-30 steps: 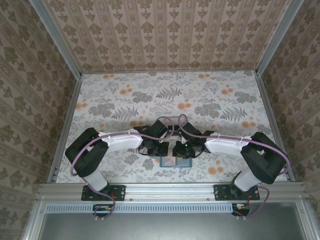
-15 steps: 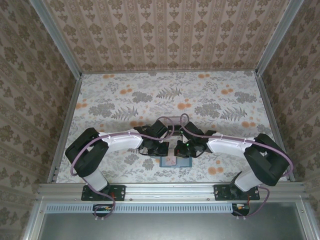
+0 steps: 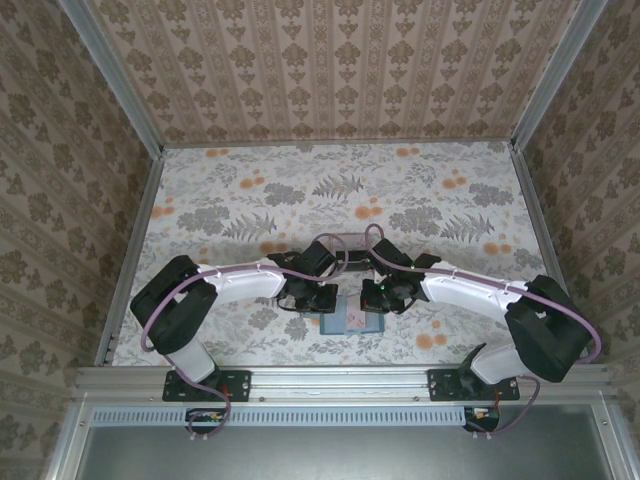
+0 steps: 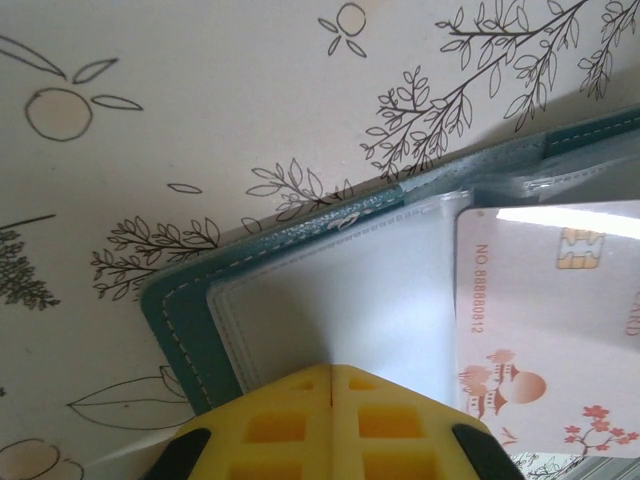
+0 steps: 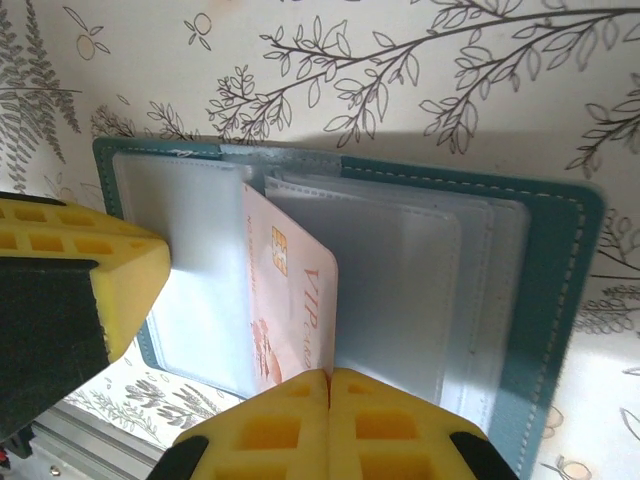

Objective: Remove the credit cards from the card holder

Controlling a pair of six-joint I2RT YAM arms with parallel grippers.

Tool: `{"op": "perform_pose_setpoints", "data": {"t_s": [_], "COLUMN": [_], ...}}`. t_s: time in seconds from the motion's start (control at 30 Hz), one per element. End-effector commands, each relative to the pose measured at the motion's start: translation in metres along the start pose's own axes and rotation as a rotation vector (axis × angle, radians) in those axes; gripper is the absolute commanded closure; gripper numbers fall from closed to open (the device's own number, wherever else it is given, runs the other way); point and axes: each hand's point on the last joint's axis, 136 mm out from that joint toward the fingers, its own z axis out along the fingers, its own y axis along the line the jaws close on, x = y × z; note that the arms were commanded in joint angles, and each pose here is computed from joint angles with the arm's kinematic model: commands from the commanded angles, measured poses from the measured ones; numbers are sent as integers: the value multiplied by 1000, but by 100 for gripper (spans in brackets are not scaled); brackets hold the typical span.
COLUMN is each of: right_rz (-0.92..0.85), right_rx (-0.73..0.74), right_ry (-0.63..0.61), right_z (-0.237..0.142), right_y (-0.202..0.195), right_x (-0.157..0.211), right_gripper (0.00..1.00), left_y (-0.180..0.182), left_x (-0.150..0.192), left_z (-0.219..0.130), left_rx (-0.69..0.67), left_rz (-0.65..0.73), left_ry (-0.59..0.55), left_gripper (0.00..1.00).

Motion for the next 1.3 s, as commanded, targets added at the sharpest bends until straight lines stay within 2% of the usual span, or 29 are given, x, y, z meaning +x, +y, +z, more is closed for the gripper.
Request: {"op": "perform_pose_setpoints", "data": {"t_s": [0.0, 0.53, 0.77, 0.9, 1.27], "right_rz": [-23, -60, -65, -62, -69], "right_rx": [82, 82, 36, 13, 59], "right_ry": [8, -1, 19, 18, 1], "right_z": [-8, -6, 2, 5, -2], "right_y": [-12, 13, 31, 36, 28], "right_x": [2, -1, 1, 1, 0], "right_gripper": [99, 98, 88, 87, 92], "left_y": [15, 13, 13, 12, 7], "left_x": [13, 12, 12, 11, 7], "left_z": [7, 6, 7, 6, -2], "left_rx": [-54, -49, -49, -47, -38], "left_rz": [0, 1, 1, 5, 16], "left_ry": [43, 39, 44, 41, 16], "left_gripper": [100, 100, 100, 100, 100]}}
